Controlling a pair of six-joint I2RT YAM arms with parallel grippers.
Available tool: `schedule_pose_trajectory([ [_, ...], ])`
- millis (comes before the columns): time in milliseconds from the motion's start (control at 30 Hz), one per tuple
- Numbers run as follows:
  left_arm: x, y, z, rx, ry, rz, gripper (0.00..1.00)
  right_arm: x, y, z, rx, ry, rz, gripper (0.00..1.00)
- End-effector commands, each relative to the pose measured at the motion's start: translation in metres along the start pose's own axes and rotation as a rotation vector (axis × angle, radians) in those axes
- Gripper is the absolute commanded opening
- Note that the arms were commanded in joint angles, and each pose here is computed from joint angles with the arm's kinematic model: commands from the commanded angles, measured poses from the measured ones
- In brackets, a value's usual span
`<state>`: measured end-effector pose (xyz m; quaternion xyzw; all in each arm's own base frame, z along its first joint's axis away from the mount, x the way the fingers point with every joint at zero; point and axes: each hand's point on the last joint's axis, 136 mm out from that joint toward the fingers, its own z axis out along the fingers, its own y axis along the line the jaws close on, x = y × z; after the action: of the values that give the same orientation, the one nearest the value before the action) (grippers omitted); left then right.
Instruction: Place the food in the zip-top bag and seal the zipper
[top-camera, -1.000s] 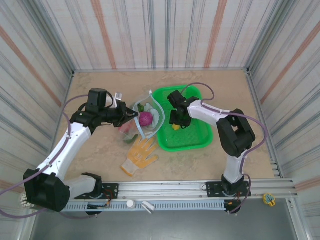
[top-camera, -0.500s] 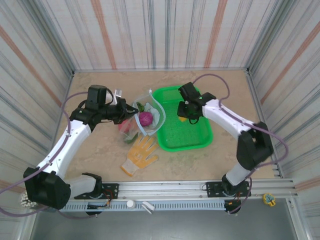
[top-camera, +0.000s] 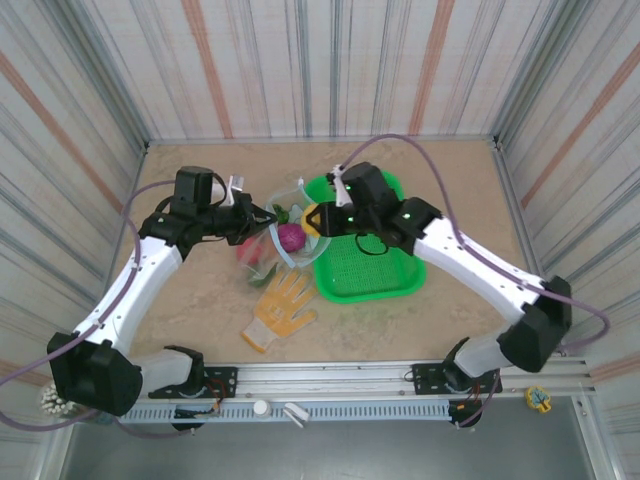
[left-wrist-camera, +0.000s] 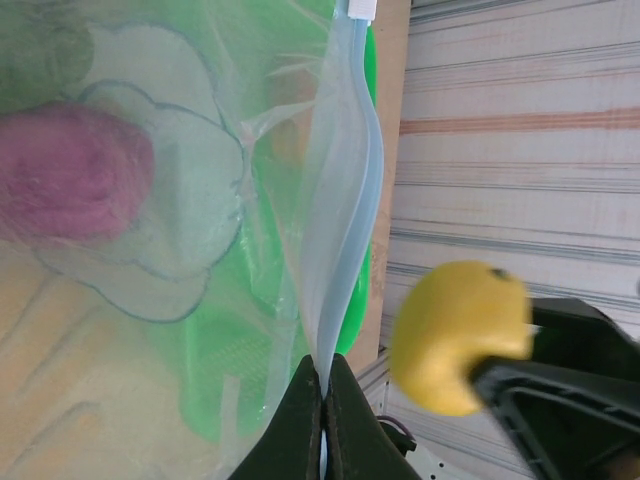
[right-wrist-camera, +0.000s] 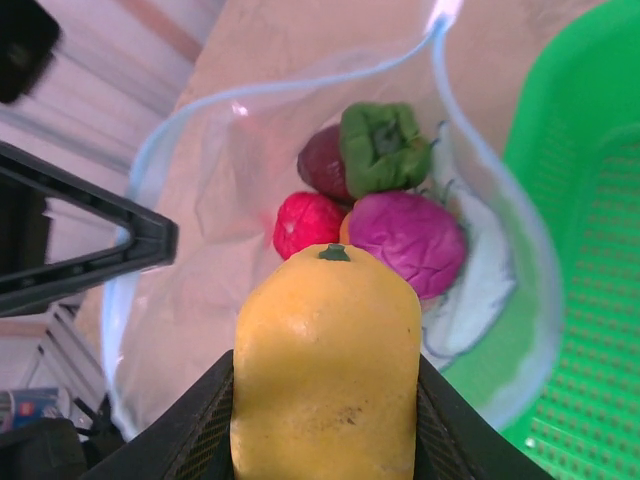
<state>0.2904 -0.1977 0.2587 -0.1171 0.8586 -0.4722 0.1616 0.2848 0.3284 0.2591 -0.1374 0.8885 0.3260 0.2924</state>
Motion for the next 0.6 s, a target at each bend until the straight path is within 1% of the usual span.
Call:
schedule_pose_trajectory([
  [0, -0.001, -0.013, -0.007, 0.011, -0.015, 0.008, 0.0, 0.001, 0.014, 0.03, -0.033, 0.034, -0.048, 0.29],
  [133, -0.001, -0.017, -0.01, 0.015, -0.018, 0.014, 0.0, -0.001, 0.029, 0.064, -0.062, 0.05, -0.063, 0.3],
  [233, -0.002, -0.018, -0.01, 0.016, -0.018, 0.017, 0.0, 0.0, 0.035, 0.088, -0.09, 0.084, -0.04, 0.29],
  [267, -0.002, -0.018, -0.01, 0.016, -0.015, 0.017, 0.0, 0.002, 0.038, 0.095, -0.108, 0.098, -0.033, 0.33],
  [300, -0.002, -0.018, -0.009, 0.016, -0.011, 0.015, 0.0, 0.002, 0.041, 0.099, -0.122, 0.107, -0.029, 0.4],
  [367, -0.003, -0.018, -0.009, 0.018, -0.013, 0.013, 0.0, 0.004, 0.042, 0.105, -0.127, 0.118, -0.021, 0.62],
  [400, -0.004, -0.018, -0.008, 0.021, -0.017, 0.011, 0.0, 0.005, 0.041, 0.106, -0.124, 0.119, -0.02, 0.69],
  [467, -0.005, -0.018, -0.007, 0.024, -0.021, 0.009, 0.0, 0.007, 0.039, 0.106, -0.123, 0.119, -0.018, 0.72],
  [567, -0.007, -0.017, -0.005, 0.023, -0.016, 0.007, 0.0, 0.007, 0.035, 0.102, -0.108, 0.119, -0.025, 0.7],
])
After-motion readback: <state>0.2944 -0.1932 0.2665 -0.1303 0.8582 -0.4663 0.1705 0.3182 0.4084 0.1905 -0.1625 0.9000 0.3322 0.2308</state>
